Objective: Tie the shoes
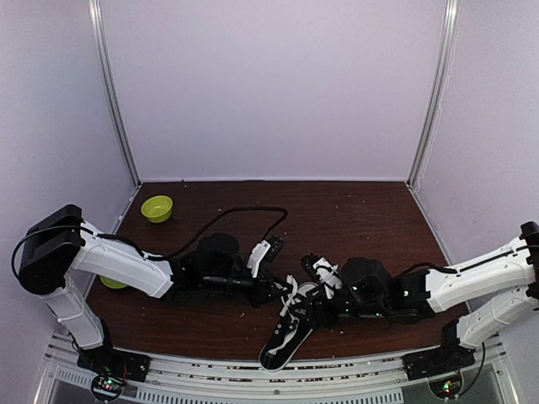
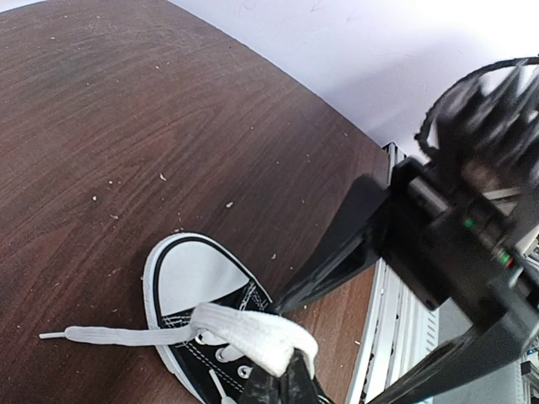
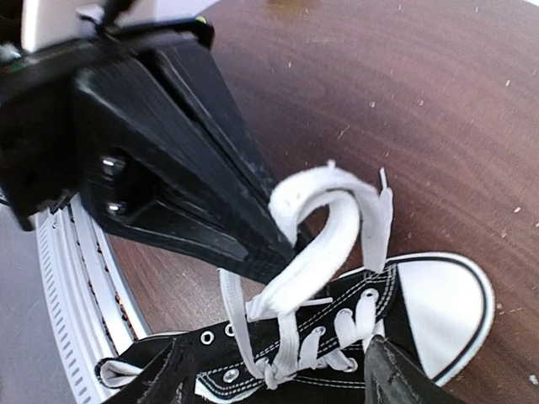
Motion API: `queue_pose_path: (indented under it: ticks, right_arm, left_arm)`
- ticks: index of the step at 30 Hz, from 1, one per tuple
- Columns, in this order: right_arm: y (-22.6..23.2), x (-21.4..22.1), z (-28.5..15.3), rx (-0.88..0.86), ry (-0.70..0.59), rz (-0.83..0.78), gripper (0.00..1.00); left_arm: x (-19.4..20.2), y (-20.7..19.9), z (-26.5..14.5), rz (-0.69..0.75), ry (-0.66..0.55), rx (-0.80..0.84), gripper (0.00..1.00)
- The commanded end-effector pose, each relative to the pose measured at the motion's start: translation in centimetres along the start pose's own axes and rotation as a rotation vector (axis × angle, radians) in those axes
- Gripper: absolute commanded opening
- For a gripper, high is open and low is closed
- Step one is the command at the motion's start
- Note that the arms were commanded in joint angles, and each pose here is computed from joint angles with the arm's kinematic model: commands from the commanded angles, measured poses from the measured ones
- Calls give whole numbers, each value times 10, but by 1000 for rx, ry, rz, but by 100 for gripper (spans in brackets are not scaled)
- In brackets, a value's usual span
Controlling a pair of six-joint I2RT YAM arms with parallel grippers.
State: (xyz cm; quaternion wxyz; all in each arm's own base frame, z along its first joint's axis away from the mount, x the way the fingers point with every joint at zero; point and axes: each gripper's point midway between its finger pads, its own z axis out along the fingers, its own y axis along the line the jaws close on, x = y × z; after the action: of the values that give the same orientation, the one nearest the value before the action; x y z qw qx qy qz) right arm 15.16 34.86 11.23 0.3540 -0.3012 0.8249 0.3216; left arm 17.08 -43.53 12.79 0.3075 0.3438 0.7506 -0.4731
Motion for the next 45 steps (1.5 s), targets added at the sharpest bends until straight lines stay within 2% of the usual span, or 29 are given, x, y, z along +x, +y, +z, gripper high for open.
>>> queue_pose_path:
  ticks: [1,6,8,10,12,13,14,15,17,20,26,33,36,40,41,42,44,45]
  right_arm:
    - [4,-10,17,9,-1,40,69]
    - [3,-19,32,45,-13,27,69]
    - [1,-23,38,67,-11,29,64]
    - [-5,-24,43,106,-5,41,45]
    - [-10,-23,44,127,-6,63,15]
    - [-12,-22,44,131,-8,75,3]
    - [-13,-23,43,125,-17,85,0]
    - [-14,-22,41,119,-21,94,0]
    - [-14,-23,38,103,-36,113,0]
    - [-14,-23,36,83,-48,136,0]
    - [-13,-29,32,58,-68,167,0]
    - [-12,-30,33,40,-72,179,0]
    - [-12,-31,33,35,-75,180,0]
    - [-11,-30,32,30,-74,179,0]
    - [-11,-30,32,29,-76,180,0]
    - [-11,-30,32,29,-75,180,0]
    - [-11,-31,31,25,-78,176,0]
    - [-12,-30,30,28,-78,175,0]
  left_arm:
    - [-18,-10,0,18,-52,25,0]
    - [-17,-10,0,17,-48,27,0]
    - [-17,-10,1,17,-46,29,0]
    - [-17,-11,1,16,-45,31,0]
    - [-17,-11,0,14,-45,32,0]
    - [-15,-11,0,14,-42,32,8]
    - [-13,-11,-1,14,-39,34,20]
    - [-10,-11,-3,16,-38,42,30]
    - [-4,-12,-6,22,-41,60,44]
    - [12,-11,-9,32,-24,81,47]
    - [34,-6,-6,55,43,87,35]
    - [44,7,5,61,123,31,35]
    - [49,15,12,45,164,-3,32]
    - [49,14,17,50,178,3,30]
    - [49,14,17,51,179,5,28]
    - [49,13,19,52,181,7,21]
    - [49,14,21,47,189,1,0]
    - [50,17,20,39,191,-17,0]
